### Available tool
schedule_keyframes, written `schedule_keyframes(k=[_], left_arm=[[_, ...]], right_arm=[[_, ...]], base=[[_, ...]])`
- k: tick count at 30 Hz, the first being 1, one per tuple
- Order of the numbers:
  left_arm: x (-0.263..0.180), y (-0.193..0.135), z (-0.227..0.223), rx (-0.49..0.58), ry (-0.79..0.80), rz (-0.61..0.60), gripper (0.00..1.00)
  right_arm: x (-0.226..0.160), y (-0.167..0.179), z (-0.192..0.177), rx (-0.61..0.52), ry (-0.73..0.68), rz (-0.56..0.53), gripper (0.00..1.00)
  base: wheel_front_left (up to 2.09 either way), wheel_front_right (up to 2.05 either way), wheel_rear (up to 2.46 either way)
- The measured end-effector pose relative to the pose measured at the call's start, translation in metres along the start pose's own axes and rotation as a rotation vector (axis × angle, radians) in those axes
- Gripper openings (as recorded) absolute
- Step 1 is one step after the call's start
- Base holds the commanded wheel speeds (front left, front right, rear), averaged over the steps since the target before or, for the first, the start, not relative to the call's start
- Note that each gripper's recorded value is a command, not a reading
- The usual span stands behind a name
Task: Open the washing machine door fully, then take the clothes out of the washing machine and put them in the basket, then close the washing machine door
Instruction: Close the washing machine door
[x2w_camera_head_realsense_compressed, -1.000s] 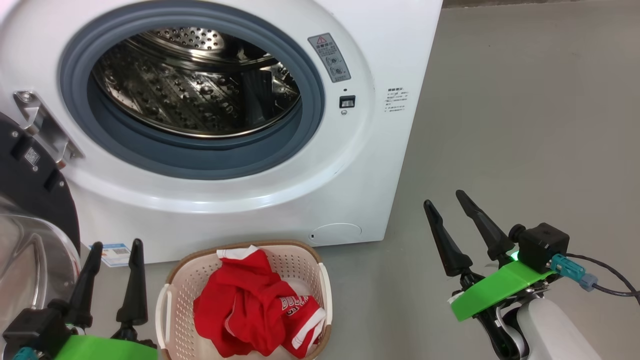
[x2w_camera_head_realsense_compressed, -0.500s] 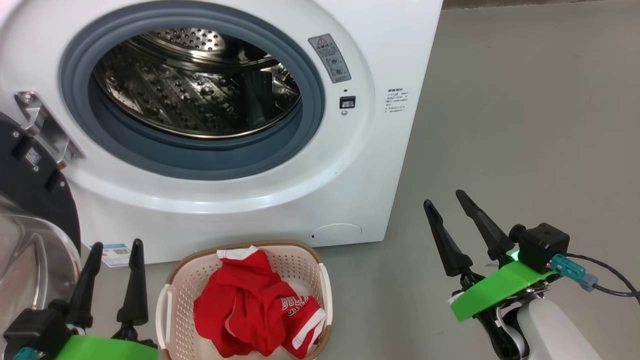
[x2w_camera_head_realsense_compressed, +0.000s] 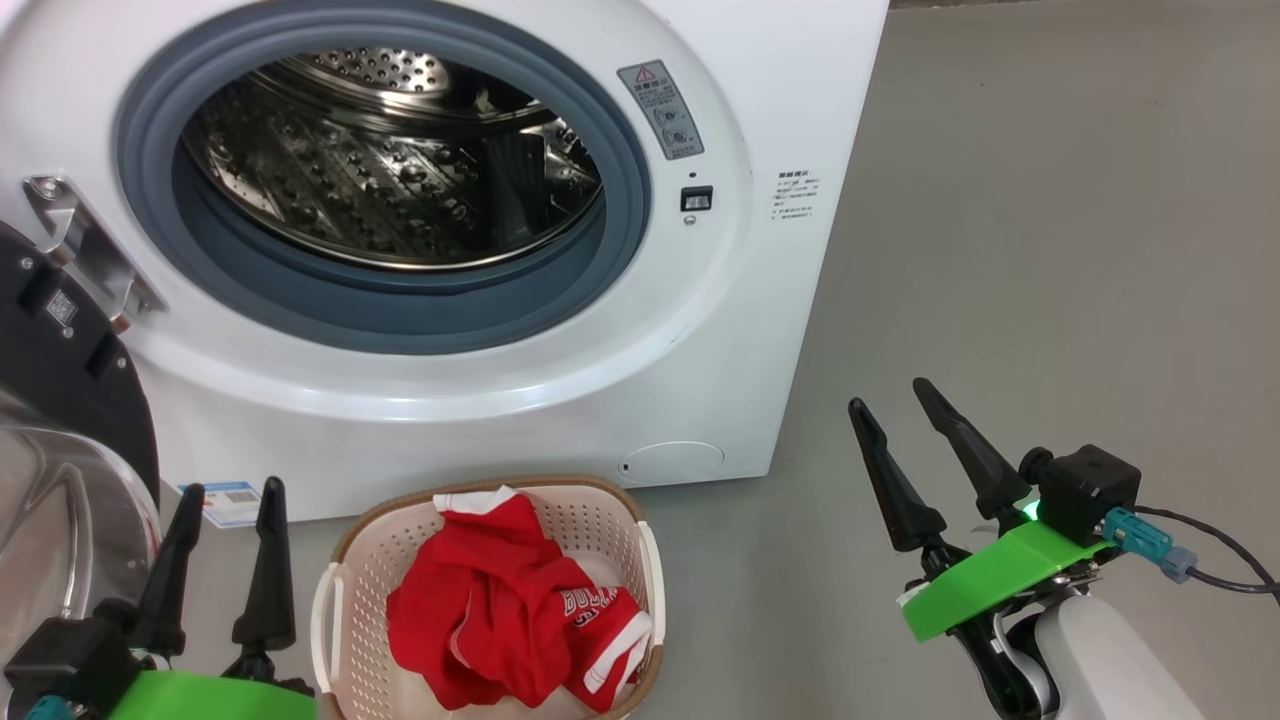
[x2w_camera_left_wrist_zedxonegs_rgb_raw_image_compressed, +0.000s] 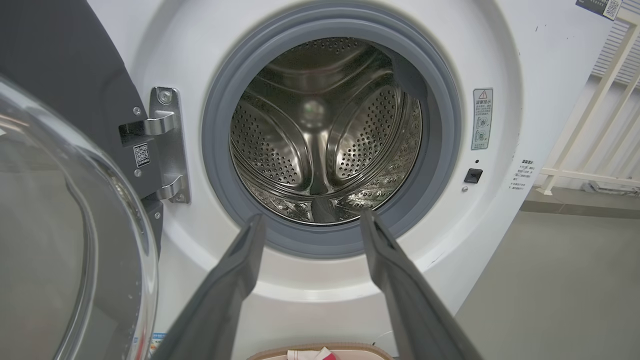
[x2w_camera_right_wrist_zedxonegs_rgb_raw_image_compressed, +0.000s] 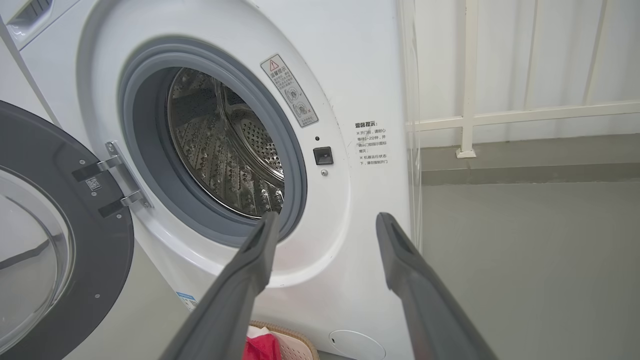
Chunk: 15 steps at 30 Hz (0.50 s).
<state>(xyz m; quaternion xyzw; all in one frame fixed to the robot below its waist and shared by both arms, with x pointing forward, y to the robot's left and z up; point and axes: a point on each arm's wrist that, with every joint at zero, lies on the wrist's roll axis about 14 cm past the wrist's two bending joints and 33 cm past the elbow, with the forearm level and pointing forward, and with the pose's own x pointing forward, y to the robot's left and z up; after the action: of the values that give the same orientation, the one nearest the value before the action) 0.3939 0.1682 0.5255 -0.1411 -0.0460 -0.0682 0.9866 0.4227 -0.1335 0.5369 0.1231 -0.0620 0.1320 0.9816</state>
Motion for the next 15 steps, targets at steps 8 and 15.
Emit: schedule_keyframes(k=[8, 15], left_arm=[[0.0002, -0.0001, 0.0007, -0.001, -0.003, -0.001, 1.00], [-0.0003, 0.0007, 0.0007, -0.003, -0.005, 0.002, 1.00]], right_arm=[[0.0000, 0.0001, 0.0002, -0.001, -0.001, 0.000, 1.00], [0.0009, 0.0005, -0.0007, 0.000, 0.001, 0.001, 1.00]], base=[[-0.82, 0.82, 0.00], [-1.65, 1.65, 0.00]])
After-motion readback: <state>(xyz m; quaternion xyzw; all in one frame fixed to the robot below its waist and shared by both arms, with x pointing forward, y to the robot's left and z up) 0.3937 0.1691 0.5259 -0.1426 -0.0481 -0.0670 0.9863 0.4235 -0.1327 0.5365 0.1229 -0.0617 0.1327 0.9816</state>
